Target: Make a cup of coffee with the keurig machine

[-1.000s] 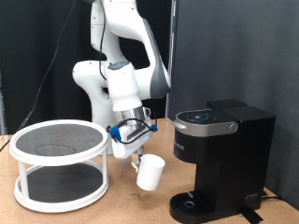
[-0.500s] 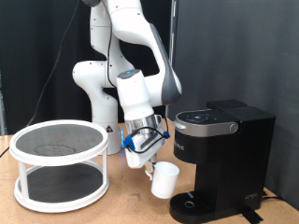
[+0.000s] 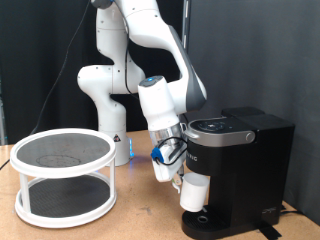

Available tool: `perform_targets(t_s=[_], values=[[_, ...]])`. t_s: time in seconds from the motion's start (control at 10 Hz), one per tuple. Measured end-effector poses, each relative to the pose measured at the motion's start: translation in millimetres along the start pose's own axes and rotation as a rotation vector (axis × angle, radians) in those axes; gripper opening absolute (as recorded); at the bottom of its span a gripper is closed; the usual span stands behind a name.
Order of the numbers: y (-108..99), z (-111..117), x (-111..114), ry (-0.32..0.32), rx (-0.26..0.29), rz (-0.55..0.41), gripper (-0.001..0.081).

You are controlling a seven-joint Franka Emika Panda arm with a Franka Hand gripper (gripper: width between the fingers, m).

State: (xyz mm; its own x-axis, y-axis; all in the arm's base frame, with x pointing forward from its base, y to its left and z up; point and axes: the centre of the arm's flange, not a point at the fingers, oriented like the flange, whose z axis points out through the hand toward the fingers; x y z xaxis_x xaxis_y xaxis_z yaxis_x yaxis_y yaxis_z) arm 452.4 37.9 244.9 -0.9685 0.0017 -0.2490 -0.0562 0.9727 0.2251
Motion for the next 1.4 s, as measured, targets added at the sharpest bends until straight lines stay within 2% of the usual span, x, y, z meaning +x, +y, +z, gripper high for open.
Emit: perform_targets(t_s=[0.8, 0.9, 1.0, 1.1, 1.2, 1.3, 1.4], values=[[-1, 4, -2, 0.009, 0.004, 0.007, 0.0007], [-5, 6, -4, 0.012, 0.007, 0.005, 0.0256], [-9, 7, -6, 0.014, 0.010, 0.004, 0.0256], [-14, 10, -8, 0.017, 0.012, 0.006, 0.0393], [-18, 11, -10, 0.017, 0.013, 0.013, 0.0393], [-21, 12, -11, 0.018, 0.012, 0.017, 0.0575], [-23, 13, -12, 0.019, 0.012, 0.022, 0.0688]])
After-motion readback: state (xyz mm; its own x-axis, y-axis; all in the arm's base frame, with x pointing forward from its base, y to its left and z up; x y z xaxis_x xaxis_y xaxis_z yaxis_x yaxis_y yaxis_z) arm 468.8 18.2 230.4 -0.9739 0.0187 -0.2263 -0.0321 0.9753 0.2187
